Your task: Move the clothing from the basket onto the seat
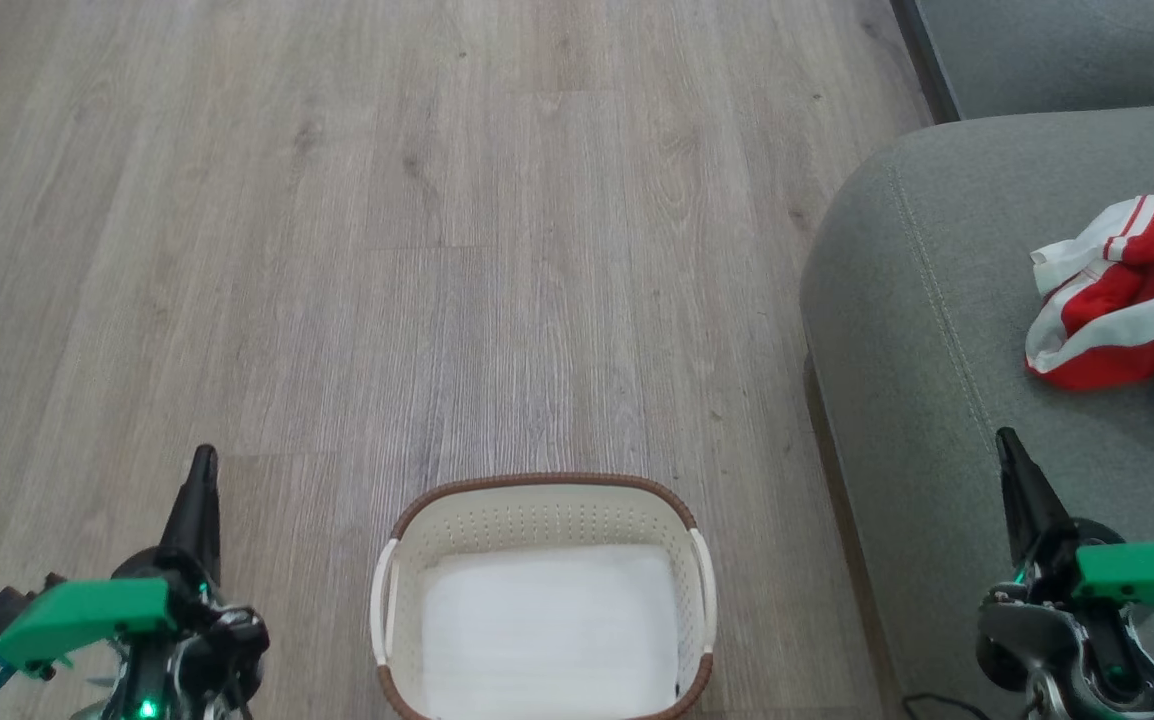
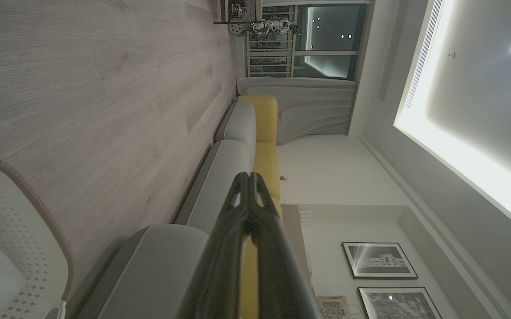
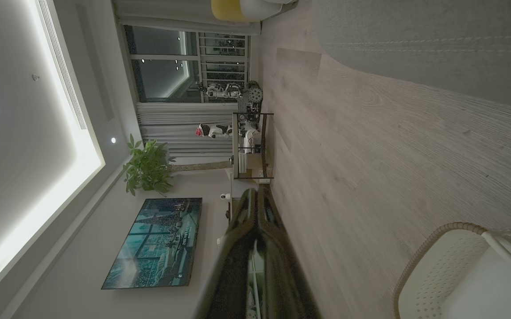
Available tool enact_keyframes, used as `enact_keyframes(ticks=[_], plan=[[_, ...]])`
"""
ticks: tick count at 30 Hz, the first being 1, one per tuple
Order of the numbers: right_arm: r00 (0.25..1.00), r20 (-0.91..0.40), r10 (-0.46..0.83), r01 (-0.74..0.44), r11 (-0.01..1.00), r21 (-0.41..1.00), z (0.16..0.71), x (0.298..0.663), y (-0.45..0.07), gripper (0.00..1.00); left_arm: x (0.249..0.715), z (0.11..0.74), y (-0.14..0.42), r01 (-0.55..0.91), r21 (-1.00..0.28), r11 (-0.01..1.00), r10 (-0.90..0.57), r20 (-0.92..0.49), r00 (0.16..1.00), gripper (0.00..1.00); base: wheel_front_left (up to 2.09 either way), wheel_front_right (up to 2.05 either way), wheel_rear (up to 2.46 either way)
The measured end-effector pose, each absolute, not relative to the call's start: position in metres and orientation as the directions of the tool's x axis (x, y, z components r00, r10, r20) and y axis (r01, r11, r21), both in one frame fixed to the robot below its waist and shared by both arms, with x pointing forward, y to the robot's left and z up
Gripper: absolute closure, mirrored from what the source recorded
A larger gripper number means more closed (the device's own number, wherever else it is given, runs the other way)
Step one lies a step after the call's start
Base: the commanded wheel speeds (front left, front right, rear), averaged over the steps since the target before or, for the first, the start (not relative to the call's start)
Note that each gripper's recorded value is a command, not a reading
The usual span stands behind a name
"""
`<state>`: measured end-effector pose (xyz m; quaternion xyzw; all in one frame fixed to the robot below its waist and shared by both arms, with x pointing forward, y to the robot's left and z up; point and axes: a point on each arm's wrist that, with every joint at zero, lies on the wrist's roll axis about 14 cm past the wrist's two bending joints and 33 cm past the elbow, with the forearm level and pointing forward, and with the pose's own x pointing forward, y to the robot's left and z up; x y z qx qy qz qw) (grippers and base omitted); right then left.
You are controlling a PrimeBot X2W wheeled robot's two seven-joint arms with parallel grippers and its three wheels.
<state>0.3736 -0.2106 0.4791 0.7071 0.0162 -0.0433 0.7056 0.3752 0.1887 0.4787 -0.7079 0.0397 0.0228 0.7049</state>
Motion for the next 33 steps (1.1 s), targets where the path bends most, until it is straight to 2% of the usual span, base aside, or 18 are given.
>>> enact_keyframes(ticks=[33], plan=[[0.996, -0.084, -0.033, 0.084, -0.006, 0.996, 0.4790, 0.3736, -0.2101, 1.00, 0.3753, 0.4787, 0.1886, -0.088, -0.996, -0.004, -0.024, -0.088, 0.996, 1.00, 0.00, 0.00, 0.00]])
